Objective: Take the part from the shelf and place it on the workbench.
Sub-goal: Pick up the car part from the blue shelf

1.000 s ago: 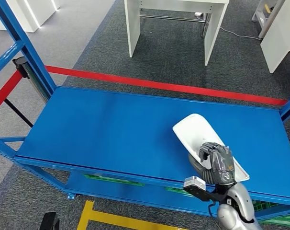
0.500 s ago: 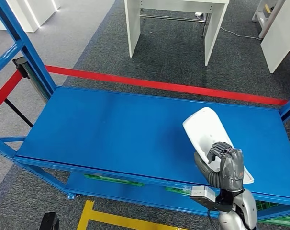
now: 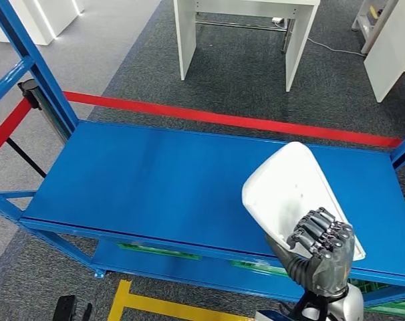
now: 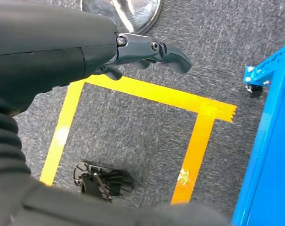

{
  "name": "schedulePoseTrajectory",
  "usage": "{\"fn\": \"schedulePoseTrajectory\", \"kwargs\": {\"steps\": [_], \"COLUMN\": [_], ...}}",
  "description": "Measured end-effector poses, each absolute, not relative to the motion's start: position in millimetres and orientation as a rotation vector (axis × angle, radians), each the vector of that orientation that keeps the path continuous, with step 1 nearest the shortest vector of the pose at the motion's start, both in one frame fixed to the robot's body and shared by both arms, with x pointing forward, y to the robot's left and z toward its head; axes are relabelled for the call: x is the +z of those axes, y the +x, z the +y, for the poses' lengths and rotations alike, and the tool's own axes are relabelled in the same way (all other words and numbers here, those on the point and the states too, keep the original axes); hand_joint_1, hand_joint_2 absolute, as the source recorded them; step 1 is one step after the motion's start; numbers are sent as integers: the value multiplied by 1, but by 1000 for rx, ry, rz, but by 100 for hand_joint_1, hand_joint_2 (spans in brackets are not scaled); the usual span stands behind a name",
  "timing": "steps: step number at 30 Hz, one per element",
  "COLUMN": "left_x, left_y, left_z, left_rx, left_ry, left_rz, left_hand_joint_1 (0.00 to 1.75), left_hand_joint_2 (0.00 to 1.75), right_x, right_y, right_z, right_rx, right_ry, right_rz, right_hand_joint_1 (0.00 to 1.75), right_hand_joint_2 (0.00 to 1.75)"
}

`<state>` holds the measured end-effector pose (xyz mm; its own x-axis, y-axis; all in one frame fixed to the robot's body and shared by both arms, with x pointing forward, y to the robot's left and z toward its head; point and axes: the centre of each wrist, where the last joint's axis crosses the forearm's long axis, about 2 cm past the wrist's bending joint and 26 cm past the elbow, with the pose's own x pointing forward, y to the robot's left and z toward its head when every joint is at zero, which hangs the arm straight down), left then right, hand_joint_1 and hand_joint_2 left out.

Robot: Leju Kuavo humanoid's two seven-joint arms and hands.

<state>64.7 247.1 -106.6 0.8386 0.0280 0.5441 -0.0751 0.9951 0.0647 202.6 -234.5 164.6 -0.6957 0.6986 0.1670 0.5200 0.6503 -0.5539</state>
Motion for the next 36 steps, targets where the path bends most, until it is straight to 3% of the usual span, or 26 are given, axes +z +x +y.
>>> {"fn": "schedulePoseTrajectory", "kwargs": {"steps": [36], "left_x": [-107], "left_y": [60], "left_z": [247], "left_rx": [67], "left_ry": [104], "left_rz": [-578], "left_hand_joint_1": [0], "left_hand_joint_2": [175], "right_x": [179], "right_y": [186], "right_z": [-212], "right_rx": [508], "right_ry": [-978], "right_rz": [-2577], "right_hand_joint_1": [175], "right_hand_joint_2": [175]}}
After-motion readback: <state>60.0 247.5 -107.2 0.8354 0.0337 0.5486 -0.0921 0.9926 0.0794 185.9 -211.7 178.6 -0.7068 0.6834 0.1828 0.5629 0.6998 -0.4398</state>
